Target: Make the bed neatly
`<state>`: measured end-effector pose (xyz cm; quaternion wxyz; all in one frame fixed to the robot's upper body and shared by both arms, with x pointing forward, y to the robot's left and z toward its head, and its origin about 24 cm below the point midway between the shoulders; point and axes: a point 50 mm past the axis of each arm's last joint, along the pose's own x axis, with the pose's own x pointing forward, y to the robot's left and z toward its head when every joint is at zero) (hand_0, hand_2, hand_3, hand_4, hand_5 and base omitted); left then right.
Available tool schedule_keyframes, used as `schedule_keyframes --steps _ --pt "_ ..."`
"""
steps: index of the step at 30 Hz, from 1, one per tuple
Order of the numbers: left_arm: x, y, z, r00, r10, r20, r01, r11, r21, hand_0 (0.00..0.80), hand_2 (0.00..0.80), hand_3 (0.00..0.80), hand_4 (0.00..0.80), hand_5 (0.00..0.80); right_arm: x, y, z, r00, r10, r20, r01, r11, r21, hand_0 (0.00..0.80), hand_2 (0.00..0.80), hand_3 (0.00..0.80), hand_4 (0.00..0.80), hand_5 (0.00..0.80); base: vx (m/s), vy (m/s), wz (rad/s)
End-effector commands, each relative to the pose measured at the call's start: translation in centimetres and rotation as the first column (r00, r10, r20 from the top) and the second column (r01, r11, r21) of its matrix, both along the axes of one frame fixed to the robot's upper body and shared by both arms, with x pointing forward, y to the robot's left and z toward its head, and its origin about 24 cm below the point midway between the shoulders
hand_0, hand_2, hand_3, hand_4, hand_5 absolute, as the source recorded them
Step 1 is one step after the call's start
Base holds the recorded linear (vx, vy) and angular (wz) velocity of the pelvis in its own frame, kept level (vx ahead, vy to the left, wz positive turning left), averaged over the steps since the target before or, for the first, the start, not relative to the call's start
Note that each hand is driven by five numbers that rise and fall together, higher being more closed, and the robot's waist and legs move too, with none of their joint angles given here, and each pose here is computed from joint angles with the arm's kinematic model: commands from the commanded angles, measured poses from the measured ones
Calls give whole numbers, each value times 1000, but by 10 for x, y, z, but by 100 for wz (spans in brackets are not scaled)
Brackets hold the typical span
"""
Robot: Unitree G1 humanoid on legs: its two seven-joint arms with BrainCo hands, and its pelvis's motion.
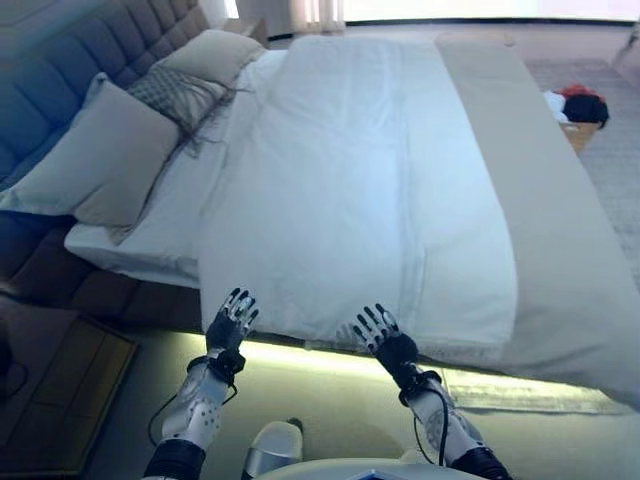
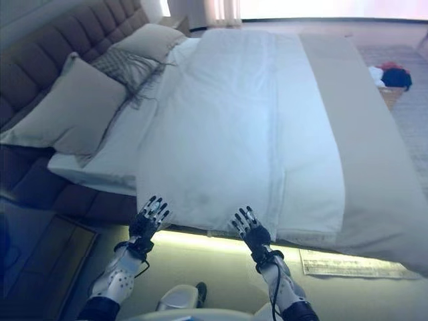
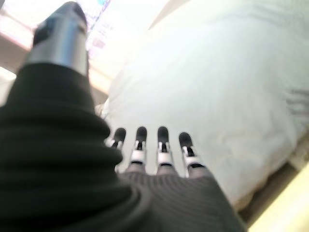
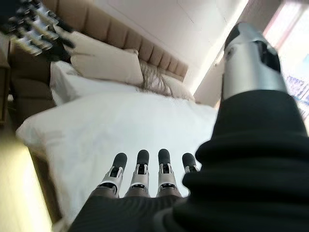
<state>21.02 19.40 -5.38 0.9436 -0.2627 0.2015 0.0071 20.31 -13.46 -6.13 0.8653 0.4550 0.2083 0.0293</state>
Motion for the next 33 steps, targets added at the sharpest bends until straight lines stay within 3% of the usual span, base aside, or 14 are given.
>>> schedule_keyframes --steps 1,9,18,25,33 --pt "8 21 27 991 -62 118 53 996 76 0 0 0 0 0 19 2 27 987 -71 141 60 995 80 0 0 0 0 0 185 148 15" --pt "18 14 33 987 -80 138 74 996 48 0 0 0 0 0 18 -8 17 993 -43 114 38 998 48 0 0 0 0 0 322 -48 -20" --pt "-10 21 10 998 -18 63 18 1000 2 0 0 0 0 0 -8 -16 -8 999 -47 3 47 996 75 0 0 0 0 0 324 -229 38" --pt "-14 -3 16 989 -95 116 106 990 -96 0 0 0 0 0 -17 -38 -10 995 -104 -9 104 994 19 0 0 0 0 0 214 -206 13" --pt "-13 -10 9 993 -82 85 87 994 -62 0 0 0 0 0 -11 -46 -2 995 -94 21 94 996 11 0 0 0 0 0 127 85 9"
